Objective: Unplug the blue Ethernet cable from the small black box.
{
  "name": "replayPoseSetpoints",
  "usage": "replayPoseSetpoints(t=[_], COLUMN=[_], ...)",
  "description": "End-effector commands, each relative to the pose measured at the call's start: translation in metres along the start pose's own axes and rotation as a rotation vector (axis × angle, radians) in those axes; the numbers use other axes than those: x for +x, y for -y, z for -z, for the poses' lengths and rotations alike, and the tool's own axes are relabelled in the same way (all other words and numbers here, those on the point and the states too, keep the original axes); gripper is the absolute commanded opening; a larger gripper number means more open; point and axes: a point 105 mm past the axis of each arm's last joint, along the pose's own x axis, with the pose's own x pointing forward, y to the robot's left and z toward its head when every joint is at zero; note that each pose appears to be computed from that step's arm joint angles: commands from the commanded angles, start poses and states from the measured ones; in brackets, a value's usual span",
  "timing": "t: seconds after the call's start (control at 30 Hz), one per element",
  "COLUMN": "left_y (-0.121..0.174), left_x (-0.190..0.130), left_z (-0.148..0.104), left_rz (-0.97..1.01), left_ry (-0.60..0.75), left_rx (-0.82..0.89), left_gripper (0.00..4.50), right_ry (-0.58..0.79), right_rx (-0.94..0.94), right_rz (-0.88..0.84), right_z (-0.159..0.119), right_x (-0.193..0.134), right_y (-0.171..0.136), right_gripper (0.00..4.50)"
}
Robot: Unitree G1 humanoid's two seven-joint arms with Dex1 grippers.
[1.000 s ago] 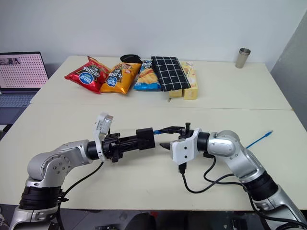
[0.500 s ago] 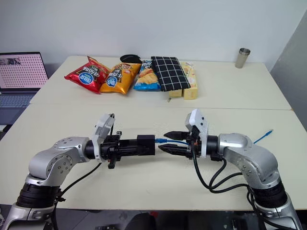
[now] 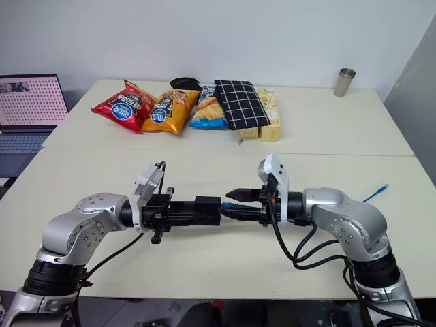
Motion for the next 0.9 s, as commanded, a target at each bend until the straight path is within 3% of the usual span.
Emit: replayPoseSetpoints(t=[0.03, 0.2, 0.6, 0.9], left_y=[0.0053, 0.0058, 0.0086, 0.0137], left_x=[0.0019, 0.0021, 0.0031, 0.0026], left_z=[-0.0061, -0.0055, -0.0056, -0.0032], left_rz=[0.019, 0.018, 0.033, 0.068], left_ry=[0.004, 0.005, 0.011, -0.004], left_rx=[0.044, 0.044, 0.045, 0.049], left_gripper=[0.80, 0.80, 0.80, 0.80], right_ry=[0.004, -0.001, -0.020, -0.048], right_rx=[-0.033, -0.034, -0.043, -0.037], right_rz=[-0.038, -0.046, -0.064, -0.085], right_z=[-0.0060, -0.0061, -0.0046, -0.0040], right_x=[0.0011, 0.0018, 0.0035, 0.0008], right_y=[-0.0059, -0.0067, -0.0081, -0.0066], right_gripper=[2.36, 2.36, 0.07, 0.06])
